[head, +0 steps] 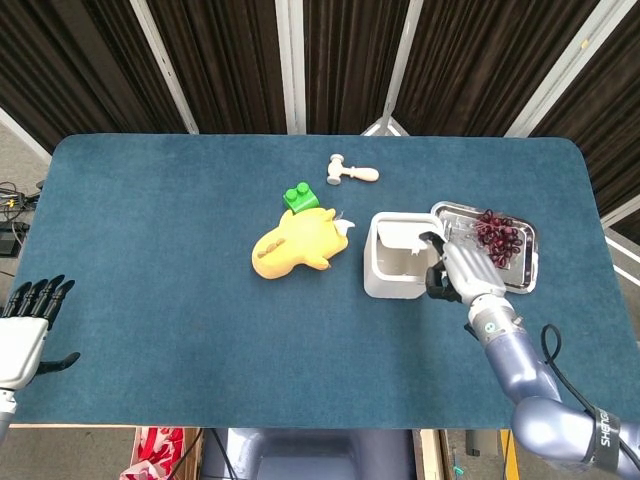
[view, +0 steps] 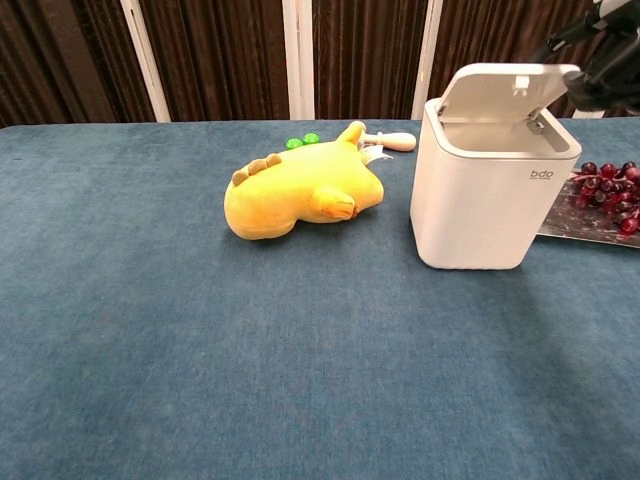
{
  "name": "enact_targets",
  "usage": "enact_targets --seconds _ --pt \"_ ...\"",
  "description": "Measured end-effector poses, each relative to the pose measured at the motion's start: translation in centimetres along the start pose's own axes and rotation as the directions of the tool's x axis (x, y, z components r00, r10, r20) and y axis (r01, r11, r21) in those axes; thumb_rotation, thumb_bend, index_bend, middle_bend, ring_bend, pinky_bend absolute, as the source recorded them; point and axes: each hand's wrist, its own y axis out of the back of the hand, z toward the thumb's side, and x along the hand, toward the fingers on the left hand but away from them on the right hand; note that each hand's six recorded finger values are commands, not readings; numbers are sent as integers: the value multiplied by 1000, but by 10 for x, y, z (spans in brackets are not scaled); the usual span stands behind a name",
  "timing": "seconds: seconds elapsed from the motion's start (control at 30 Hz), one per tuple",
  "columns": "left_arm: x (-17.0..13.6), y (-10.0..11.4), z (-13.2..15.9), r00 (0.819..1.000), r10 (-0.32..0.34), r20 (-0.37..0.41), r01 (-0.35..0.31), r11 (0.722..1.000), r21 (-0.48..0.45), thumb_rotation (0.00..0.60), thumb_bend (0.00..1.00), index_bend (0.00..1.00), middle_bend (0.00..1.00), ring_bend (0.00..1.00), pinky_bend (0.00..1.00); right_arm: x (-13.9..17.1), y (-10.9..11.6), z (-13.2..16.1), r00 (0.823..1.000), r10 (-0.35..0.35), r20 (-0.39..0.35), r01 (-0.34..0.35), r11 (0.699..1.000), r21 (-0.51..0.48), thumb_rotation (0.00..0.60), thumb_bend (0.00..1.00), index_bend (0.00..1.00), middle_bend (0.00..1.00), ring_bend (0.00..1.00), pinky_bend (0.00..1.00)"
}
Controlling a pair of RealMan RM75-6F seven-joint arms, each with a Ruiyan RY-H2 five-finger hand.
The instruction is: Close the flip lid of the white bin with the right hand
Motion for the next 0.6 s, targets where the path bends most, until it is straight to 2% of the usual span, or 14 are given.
enact_targets --seconds 0.37,0.6 --pt "0 0 -1 1000 -2 -4 2 1000 -3 600 0 0 0 0 0 4 -31 -10 996 83 16 -84 996 28 600 732 148 777 820 719" --pt "0 0 -1 1000 -4 -5 4 1000 -2 600 0 0 0 0 0 2 -41 -11 996 92 20 -93 995 40 600 731 148 777 820 719"
